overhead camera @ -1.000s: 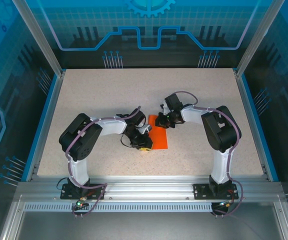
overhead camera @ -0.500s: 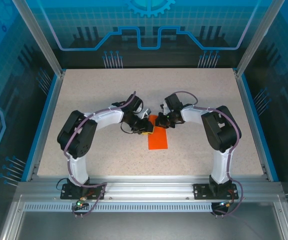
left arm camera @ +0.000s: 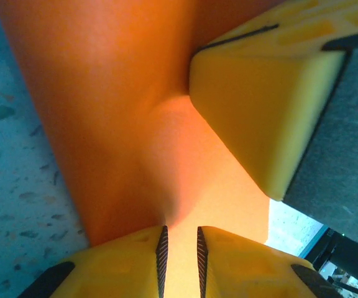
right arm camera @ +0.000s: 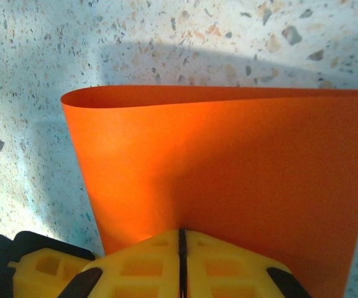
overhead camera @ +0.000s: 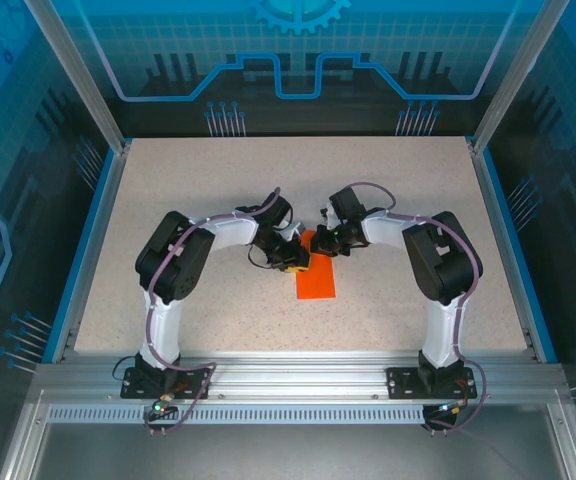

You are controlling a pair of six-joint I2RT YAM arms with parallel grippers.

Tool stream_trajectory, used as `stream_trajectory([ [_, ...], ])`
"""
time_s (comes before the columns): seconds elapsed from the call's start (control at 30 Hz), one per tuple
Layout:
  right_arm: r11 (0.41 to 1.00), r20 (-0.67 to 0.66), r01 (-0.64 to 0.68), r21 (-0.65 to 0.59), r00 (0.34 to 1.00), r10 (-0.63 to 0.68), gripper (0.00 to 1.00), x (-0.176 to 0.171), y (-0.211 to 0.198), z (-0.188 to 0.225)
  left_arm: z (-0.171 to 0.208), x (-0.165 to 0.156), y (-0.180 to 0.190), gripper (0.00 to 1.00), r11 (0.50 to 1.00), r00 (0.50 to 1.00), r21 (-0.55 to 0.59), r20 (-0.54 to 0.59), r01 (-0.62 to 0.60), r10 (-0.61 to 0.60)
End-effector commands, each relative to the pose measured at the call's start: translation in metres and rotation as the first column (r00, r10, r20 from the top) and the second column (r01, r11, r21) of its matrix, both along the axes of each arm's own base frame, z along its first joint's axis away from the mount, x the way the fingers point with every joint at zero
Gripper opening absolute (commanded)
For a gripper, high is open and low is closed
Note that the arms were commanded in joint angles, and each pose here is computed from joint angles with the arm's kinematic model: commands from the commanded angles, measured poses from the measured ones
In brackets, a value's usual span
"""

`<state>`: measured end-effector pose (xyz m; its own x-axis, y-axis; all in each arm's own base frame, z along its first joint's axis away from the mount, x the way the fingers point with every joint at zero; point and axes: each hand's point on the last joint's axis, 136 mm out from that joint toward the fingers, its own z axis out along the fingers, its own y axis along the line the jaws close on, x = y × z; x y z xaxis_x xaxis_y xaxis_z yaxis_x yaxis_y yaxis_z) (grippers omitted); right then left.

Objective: Fold a paper plane with a square sheet of paper (fold left side to right side)
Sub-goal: Hold the square sheet of paper at the center of the table.

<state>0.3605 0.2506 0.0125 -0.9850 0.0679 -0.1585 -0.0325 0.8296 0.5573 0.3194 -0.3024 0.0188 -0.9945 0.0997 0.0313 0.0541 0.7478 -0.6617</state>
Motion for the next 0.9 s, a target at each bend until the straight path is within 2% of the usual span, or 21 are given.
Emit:
stream_trajectory([
  [0.0, 0.999, -0.02, 0.01, -0.045, 1.0, -0.011, 0.1, -0.006, -0.008, -0.014, -0.017, -0.005, 0.005, 0.22, 0.999, 0.998, 0.043, -0.053, -0.028, 0.03],
  [0.2, 1.0, 0.106, -0.014, 0.016, 0.994, 0.012, 0.14, 0.008, 0.001, 0.023, -0.025, -0.011, 0.008, 0.22, 0.997, 0.995, 0.061, -0.084, -0.04, 0.045],
  [0.4, 1.0, 0.207, 0.0, -0.013, 0.978, 0.003, 0.19, 0.0, -0.014, 0.059, -0.027, -0.011, 0.009, 0.22, 0.997, 0.995, 0.067, -0.088, -0.045, 0.05],
  [0.7, 0.997, 0.119, -0.074, -0.015, 0.99, 0.075, 0.09, -0.071, -0.014, 0.052, -0.024, -0.011, 0.009, 0.22, 0.997, 0.996, 0.069, -0.075, -0.045, 0.05],
  [0.87, 0.996, 0.022, -0.085, -0.028, 0.996, 0.086, 0.07, -0.098, -0.012, 0.021, -0.023, -0.01, 0.01, 0.22, 0.996, 0.996, 0.071, -0.072, -0.047, 0.053],
])
